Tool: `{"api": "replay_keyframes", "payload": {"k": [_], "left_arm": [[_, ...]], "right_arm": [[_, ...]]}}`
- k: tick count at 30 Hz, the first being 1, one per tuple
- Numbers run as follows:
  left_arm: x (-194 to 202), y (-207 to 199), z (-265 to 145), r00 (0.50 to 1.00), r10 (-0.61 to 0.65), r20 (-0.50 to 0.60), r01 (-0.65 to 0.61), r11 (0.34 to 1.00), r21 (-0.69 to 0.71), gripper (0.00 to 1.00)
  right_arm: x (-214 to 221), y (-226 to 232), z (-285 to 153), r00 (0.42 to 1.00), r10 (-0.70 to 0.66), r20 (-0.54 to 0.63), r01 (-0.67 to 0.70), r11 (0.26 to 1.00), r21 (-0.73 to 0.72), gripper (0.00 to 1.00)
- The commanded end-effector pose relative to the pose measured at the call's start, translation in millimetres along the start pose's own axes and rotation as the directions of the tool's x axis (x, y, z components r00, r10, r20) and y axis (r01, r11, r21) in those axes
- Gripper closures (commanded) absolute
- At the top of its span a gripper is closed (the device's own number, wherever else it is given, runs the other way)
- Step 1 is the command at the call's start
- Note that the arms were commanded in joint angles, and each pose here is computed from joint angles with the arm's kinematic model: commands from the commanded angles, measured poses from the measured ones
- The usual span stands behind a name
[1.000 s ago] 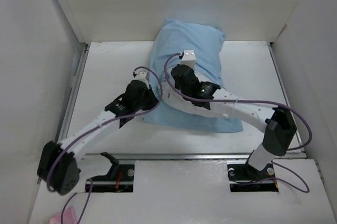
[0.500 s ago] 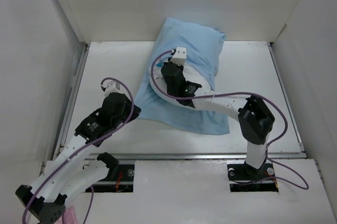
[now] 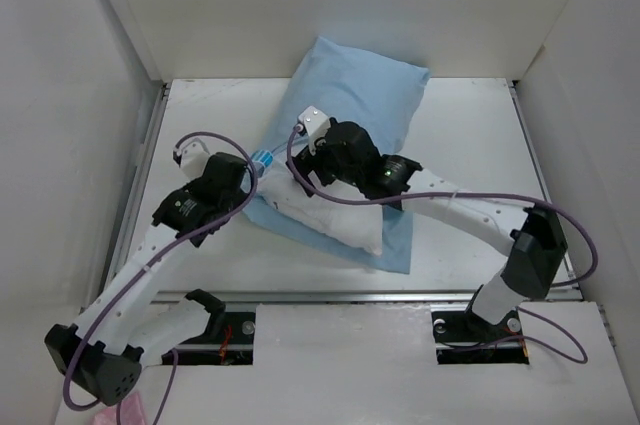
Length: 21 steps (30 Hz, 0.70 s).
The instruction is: Put the pillow into the pillowcase
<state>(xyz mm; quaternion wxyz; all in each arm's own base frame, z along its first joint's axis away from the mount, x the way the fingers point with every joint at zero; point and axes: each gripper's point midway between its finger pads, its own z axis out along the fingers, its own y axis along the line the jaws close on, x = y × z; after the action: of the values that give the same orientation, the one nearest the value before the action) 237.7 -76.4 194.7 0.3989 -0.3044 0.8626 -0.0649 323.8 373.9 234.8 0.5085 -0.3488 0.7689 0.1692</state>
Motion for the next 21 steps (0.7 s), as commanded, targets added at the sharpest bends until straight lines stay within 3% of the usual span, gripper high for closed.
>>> {"api": "replay_keyframes", "payload": {"k": [1,4,12,15,18,19,21], "left_arm": [[-60,10,-2,0.98,-0.033,0.195,0.053,0.994,-0.1,1.0],[-75,0,9,0.976,-0.028,0.217,0.05,0.994,-0.099,1.0],[-95,-9,18,0.972,-0.03,0.235,0.049,0.996,-0.076,1.0],[-99,-12,18,0.97,-0.037,0.242,0.053,0.997,-0.061,1.0],[-98,-13,18,0.972,-0.027,0.233,0.041,0.998,-0.056,1.0],[-98,-13,18,0.972,-0.027,0.233,0.041,0.998,-0.056,1.0],[-99,-13,12,0.971,-0.029,0.239,0.039,0.999,-0.037,1.0]], "right_arm": [[-5,14,-48,0.986,-0.164,-0.012,0.162,0.981,-0.106,0.01],[-8,28,-67,0.976,-0.215,0.017,0.216,0.968,-0.132,0.01],[29,60,-64,0.933,-0.346,-0.098,0.325,0.928,-0.182,0.01],[28,99,-58,0.922,-0.387,-0.026,0.368,0.894,-0.258,0.01],[37,104,-34,0.923,-0.384,-0.021,0.369,0.899,-0.238,0.01],[26,102,-23,0.927,-0.373,0.026,0.372,0.91,-0.185,0.01],[37,82,-5,0.923,-0.386,0.001,0.385,0.922,-0.042,0.01]]}}
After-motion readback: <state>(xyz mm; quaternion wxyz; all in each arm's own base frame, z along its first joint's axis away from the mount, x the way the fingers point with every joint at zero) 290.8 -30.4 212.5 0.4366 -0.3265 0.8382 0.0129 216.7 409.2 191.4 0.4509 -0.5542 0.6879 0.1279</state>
